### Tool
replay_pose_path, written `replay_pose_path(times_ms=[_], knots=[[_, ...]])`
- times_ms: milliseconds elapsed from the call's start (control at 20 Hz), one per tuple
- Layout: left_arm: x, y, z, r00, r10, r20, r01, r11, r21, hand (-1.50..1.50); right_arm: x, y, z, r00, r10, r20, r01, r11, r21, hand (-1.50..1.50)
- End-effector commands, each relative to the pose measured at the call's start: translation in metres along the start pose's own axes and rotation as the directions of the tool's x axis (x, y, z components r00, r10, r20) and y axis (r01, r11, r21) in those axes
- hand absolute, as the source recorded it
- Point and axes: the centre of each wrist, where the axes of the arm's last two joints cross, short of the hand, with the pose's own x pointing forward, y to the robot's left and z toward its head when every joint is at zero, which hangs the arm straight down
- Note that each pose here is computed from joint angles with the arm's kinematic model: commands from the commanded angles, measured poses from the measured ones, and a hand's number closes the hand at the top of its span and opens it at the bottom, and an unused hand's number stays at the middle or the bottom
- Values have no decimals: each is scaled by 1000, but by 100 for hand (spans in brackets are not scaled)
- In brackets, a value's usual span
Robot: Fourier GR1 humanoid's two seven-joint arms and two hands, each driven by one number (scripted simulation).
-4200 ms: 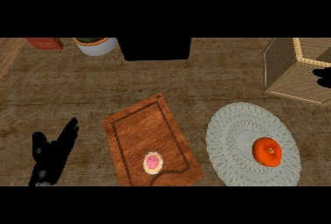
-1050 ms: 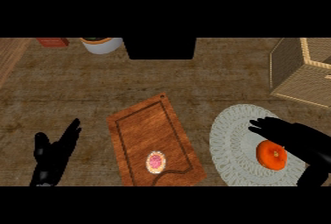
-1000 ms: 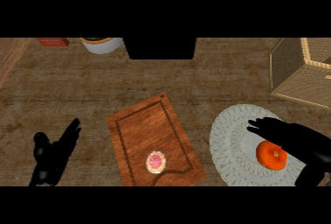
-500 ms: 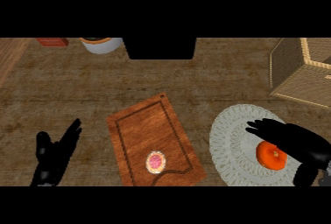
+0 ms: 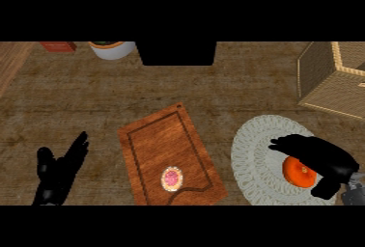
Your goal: Pick the squash from the placemat and place it in the basket
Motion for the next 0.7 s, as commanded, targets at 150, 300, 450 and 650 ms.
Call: replay_pose_path(times_ms=[150,300,450,650], knots=[[-17,-19,3,995,-3,-102,3,1000,-4,0,2,-5,-2,989,129,72,-124,990,-68,150],[-8,3,-6,995,2,-98,-2,1000,2,0,6,17,-17,981,177,79,-171,982,-79,150],[-20,-9,-5,996,1,-94,-2,1000,-7,0,-5,5,-10,982,168,81,-161,983,-86,150],[-14,-5,1,996,8,-88,-9,1000,-4,0,39,-2,-58,938,-107,-329,62,988,-144,150]])
